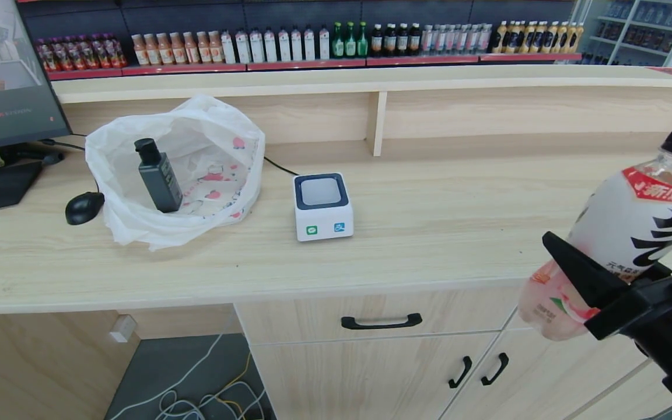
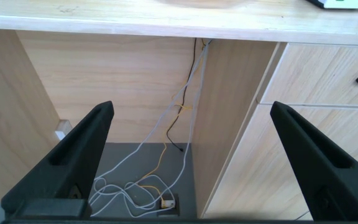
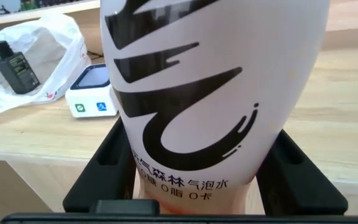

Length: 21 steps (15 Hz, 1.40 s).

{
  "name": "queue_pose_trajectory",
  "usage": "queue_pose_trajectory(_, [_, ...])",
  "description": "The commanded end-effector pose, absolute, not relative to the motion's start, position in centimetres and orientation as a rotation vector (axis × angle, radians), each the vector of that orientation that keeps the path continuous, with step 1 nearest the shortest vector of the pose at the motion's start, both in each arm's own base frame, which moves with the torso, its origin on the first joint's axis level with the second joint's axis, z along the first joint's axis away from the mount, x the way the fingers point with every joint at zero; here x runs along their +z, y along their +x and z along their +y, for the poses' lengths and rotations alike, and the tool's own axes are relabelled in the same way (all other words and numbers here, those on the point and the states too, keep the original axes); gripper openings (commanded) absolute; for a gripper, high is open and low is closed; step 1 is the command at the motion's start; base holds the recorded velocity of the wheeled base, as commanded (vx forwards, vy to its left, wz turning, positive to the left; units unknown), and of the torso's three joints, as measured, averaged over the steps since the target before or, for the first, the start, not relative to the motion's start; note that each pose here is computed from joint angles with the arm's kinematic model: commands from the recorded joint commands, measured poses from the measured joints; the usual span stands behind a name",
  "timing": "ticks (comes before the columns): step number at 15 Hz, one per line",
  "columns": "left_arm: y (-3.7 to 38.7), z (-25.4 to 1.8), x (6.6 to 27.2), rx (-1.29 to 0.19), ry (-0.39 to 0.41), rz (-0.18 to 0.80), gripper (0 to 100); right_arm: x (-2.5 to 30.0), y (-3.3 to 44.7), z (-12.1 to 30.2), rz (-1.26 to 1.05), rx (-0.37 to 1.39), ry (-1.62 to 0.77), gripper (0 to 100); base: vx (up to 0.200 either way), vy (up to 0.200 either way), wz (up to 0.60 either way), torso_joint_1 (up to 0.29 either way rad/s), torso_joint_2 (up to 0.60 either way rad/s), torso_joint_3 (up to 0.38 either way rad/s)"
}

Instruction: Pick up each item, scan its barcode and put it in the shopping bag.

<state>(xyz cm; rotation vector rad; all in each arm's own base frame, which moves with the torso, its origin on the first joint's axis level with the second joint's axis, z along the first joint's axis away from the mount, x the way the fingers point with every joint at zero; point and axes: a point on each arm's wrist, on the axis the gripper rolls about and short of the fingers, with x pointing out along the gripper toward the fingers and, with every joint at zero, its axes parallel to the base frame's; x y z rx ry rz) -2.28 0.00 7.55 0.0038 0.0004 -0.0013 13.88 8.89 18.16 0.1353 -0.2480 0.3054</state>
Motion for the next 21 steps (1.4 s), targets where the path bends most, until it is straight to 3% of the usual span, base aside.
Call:
queue_pose_trajectory(1, [-2.3, 0.0, 7.5, -0.002, 0.005, 0.000, 100, 18.4, 16.0, 8.6, -0.249, 0.266, 0.125, 0, 0.000, 0.000, 0.00, 0.000, 0.00, 0.000])
queue_pose_trajectory(6, [-2.3, 0.0, 7.5, -0.002, 0.003, 0.000, 100, 21.2, 19.0, 8.5, -0.362, 0.195, 0.149, 0, 0.000, 0.000, 0.00, 0.000, 0.00, 0.000])
queue_pose_trajectory(21, [-2.3, 0.0, 7.5, 0.000, 0.002, 0.002, 100, 20.7, 19.5, 8.8, -0.342, 0.211, 0.162, 0, 0.000, 0.200, 0.00, 0.003, 0.00, 0.001])
